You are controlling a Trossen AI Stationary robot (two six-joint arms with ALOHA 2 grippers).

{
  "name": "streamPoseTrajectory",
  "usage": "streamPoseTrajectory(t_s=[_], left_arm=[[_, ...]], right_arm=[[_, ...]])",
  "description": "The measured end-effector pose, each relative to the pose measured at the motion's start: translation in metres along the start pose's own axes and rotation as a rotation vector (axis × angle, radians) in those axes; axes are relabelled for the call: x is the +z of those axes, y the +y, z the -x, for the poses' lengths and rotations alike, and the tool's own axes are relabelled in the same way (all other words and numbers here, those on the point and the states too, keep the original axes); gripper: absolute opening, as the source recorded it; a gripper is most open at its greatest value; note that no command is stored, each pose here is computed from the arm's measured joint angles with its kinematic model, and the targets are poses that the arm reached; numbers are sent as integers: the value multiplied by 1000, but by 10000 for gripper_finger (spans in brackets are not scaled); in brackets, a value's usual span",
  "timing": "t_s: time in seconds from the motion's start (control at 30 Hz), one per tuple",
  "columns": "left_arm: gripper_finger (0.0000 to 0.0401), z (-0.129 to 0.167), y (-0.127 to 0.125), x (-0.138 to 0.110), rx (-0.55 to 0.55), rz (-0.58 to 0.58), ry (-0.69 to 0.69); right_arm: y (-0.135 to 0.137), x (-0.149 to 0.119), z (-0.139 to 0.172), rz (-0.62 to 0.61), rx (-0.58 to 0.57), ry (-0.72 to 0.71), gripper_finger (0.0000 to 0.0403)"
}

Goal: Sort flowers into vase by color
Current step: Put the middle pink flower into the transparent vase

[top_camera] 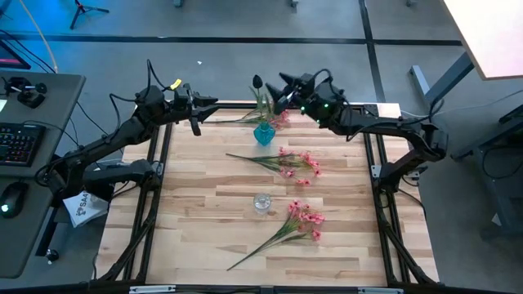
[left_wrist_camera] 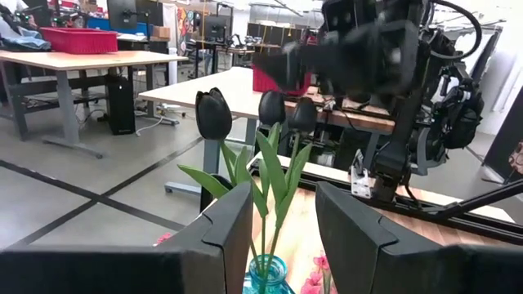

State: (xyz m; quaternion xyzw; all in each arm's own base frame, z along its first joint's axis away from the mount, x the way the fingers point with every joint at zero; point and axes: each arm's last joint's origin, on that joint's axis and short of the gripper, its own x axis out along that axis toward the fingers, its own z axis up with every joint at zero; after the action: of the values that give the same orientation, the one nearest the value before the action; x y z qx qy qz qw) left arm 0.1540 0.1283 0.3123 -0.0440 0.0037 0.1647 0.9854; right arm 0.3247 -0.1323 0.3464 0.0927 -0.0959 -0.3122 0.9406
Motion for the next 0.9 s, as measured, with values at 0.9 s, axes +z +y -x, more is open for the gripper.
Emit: streamPoseTrajectory(t_s=[0.9], left_arm=[[124, -22, -26, -42, -210, -126, 314]], right_arm=[[-24, 117, 124, 106, -1, -65, 341]])
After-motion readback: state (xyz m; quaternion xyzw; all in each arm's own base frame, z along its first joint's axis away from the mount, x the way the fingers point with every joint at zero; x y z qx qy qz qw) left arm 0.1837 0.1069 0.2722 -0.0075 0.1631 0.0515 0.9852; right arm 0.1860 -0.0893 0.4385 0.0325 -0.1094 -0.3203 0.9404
